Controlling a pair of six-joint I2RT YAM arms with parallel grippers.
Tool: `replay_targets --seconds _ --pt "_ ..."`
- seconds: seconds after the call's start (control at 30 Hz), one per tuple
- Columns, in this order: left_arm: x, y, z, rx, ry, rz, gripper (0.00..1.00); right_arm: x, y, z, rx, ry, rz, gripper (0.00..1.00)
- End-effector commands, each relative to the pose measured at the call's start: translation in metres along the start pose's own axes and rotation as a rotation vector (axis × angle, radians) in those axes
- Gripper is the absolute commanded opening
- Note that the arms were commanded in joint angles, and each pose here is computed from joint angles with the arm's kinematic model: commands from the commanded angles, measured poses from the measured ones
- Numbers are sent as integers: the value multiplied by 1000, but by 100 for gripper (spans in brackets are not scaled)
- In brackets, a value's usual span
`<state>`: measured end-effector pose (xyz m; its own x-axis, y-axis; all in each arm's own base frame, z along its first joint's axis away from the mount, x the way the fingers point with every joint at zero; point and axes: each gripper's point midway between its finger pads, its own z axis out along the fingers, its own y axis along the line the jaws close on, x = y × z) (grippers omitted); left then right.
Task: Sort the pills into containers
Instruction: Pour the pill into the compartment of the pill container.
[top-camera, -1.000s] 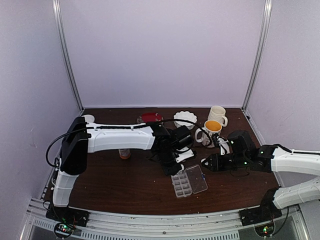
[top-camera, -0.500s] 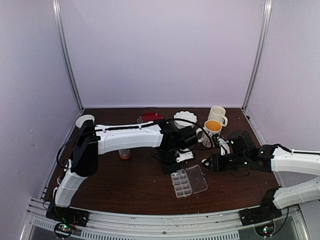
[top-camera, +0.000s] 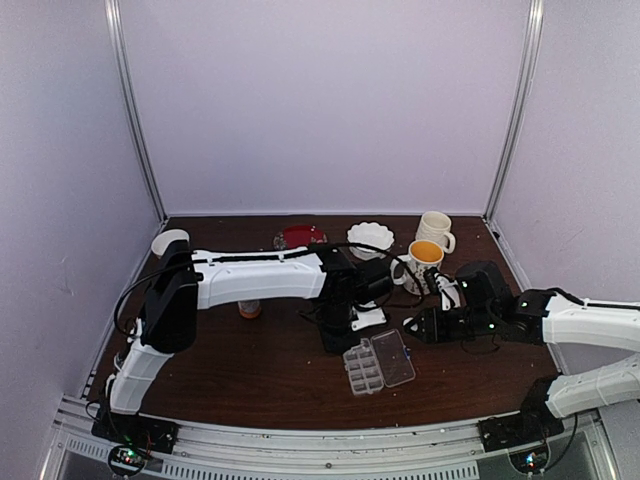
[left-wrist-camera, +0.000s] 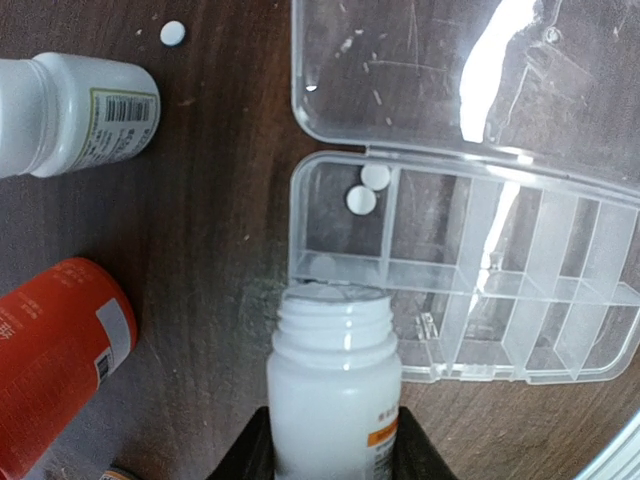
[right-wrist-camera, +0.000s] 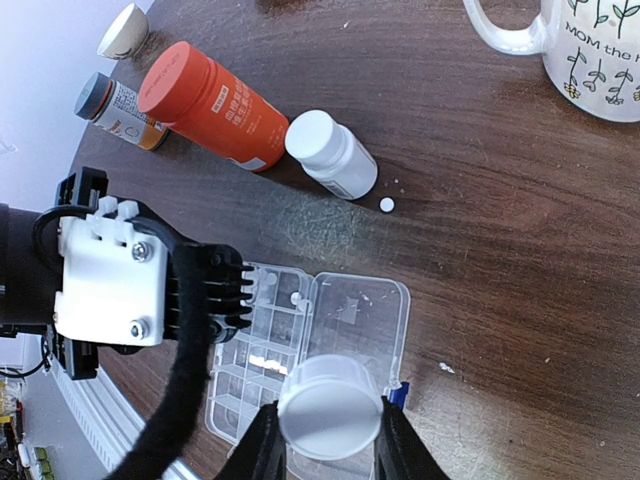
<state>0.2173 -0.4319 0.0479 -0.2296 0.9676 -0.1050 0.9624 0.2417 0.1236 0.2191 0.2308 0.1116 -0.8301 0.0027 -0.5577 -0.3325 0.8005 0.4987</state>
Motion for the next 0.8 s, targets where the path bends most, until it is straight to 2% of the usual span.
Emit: replay_targets --seconds 0.0,0.37,0.77 --pt "-15 -4 -15 16 -81 10 12 -9 1 -5 0 -33 -8 8" --pt "-23 -1 -20 -10 -166 -30 11 -9 1 -6 -5 -39 -3 8" --pt "-25 -5 -46 2 -392 -78 10 -11 10 -6 -53 -42 -15 8"
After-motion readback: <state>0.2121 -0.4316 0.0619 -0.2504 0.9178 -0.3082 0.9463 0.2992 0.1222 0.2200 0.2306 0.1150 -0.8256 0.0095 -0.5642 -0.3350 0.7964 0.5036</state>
